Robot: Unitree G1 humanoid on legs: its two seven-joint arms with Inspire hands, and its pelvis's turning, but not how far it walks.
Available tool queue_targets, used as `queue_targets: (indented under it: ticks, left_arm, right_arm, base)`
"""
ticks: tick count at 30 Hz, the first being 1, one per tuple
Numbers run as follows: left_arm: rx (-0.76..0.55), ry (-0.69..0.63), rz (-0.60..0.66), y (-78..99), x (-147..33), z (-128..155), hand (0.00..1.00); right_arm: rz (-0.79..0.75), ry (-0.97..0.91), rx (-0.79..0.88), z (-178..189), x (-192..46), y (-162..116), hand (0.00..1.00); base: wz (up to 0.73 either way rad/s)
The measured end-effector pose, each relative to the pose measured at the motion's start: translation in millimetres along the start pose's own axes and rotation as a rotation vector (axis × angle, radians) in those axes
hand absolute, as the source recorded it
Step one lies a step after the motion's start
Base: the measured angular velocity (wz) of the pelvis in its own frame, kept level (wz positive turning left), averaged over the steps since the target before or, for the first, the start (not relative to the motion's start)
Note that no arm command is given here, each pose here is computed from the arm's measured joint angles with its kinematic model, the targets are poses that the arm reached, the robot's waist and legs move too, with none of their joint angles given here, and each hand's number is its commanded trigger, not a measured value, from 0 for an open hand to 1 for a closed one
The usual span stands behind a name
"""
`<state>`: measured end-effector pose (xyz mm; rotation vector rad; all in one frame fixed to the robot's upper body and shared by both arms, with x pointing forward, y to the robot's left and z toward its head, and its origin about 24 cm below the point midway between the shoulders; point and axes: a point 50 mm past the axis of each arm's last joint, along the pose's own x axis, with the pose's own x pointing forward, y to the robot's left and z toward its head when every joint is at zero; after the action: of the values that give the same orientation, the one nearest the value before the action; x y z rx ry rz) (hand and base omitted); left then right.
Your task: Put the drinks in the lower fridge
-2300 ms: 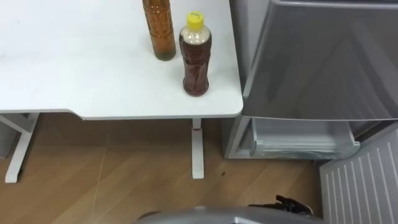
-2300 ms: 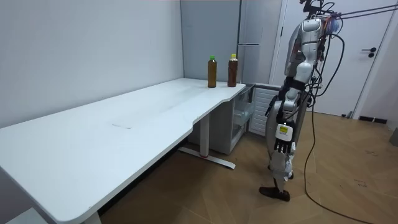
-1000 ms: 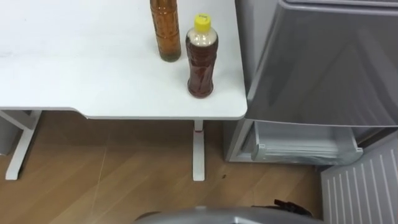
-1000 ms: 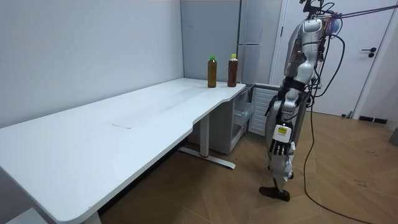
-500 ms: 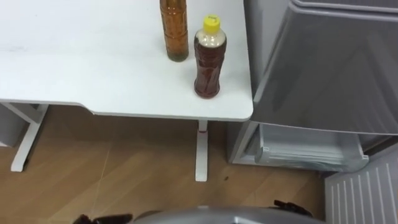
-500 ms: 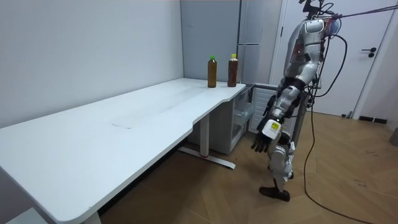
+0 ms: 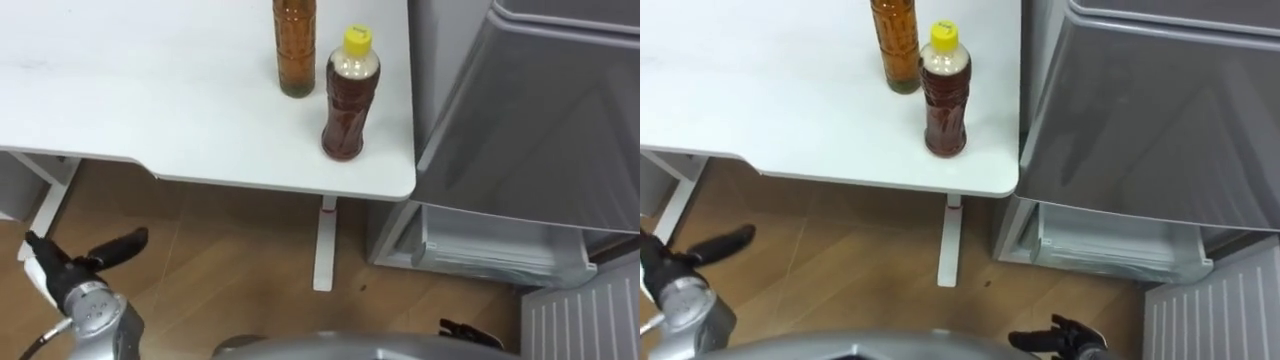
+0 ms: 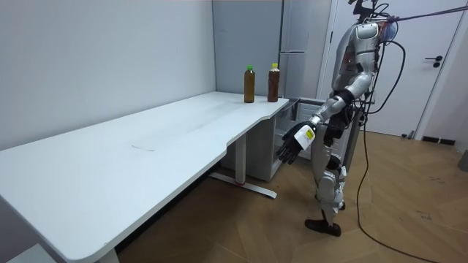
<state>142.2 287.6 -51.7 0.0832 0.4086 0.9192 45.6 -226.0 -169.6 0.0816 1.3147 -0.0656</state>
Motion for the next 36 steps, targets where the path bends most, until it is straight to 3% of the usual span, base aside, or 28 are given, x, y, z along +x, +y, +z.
queue_targets:
  ticks: [13, 15, 28, 36]
  left_arm:
    - [-0.071, -0.543, -0.008, -12.4, -22.1, 102.0, 0.0]
    - [-0.127, -0.636, -0.053, -17.2, -34.5, 123.0, 0.0]
    - [-0.228, -0.955, -0.271, -36.1, -79.3, 183.8, 0.0]
    - [-0.26, -1.063, -0.547, -61.6, -105.5, 203.1, 0.0]
  right_arm:
    - [0.013, -0.043, 0.031, -1.9, -2.8, -6.1, 0.0]
    - [0.011, -0.05, 0.029, -0.6, -3.0, -7.1, 0.0]
    - [0.025, -0.059, 0.021, 3.1, -2.6, -8.3, 0.0]
    - [0.031, -0.08, 0.007, 4.9, -2.1, -5.9, 0.0]
  base:
    - [-0.01]
    - [0.0]
    - [0.0]
    - [0.0]
